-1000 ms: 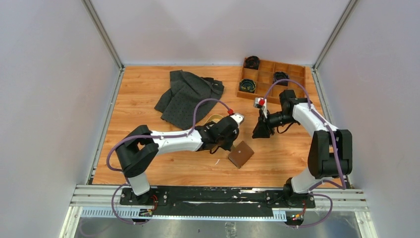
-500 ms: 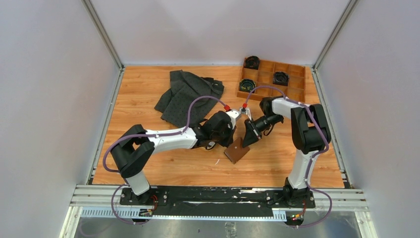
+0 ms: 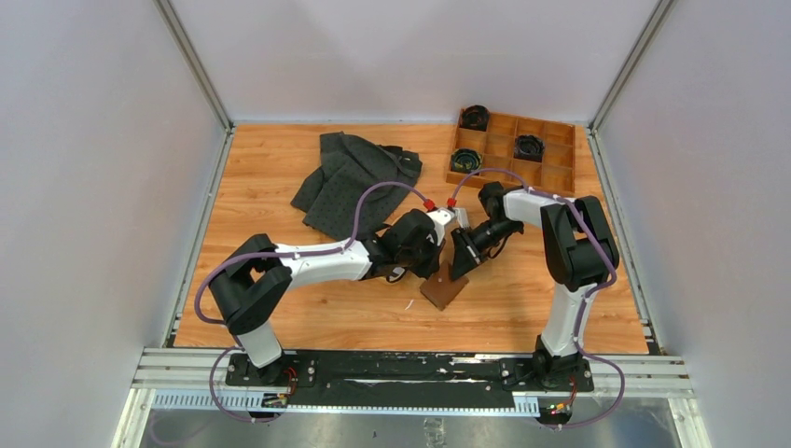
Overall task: Put the credit cards into the card holder
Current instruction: Close the card holder at the center of the board.
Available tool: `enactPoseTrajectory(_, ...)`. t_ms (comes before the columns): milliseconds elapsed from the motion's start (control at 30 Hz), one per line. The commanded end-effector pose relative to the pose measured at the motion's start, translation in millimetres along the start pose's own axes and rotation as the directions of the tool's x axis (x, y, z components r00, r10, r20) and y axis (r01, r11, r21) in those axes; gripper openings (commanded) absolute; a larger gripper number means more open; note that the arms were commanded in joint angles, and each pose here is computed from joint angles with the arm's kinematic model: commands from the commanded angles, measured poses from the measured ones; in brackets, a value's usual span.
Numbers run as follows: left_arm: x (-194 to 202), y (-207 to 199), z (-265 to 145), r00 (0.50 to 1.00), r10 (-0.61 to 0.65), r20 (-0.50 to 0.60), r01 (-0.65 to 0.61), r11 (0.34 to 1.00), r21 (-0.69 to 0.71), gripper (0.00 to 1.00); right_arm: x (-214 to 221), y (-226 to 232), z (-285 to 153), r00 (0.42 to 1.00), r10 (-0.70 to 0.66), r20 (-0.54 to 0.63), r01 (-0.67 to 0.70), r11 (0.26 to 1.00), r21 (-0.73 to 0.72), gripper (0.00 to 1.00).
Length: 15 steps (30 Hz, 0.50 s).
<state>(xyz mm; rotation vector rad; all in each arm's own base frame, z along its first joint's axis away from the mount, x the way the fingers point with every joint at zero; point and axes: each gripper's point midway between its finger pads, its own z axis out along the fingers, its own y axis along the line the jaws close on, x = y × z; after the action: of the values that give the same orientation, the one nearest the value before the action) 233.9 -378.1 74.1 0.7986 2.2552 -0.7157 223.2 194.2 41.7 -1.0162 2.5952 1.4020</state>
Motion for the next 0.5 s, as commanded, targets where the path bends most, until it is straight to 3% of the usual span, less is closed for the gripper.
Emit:
enactPoseTrajectory(0, -4, -11, 5, 1.0, 0.003, 0.012, -0.004, 0.998, 0.06, 0.0, 11, -31, 17, 0.997, 0.037, -0.073, -0.028, 0.992, 0.123, 0.2)
enactPoseTrajectory(467, 16, -17, 19, 0.996, -0.076, -0.052, 0.08, 0.993, 0.091, 0.0, 12, -37, 19, 0.995, 0.062, -0.081, -0.05, 0.988, 0.148, 0.19)
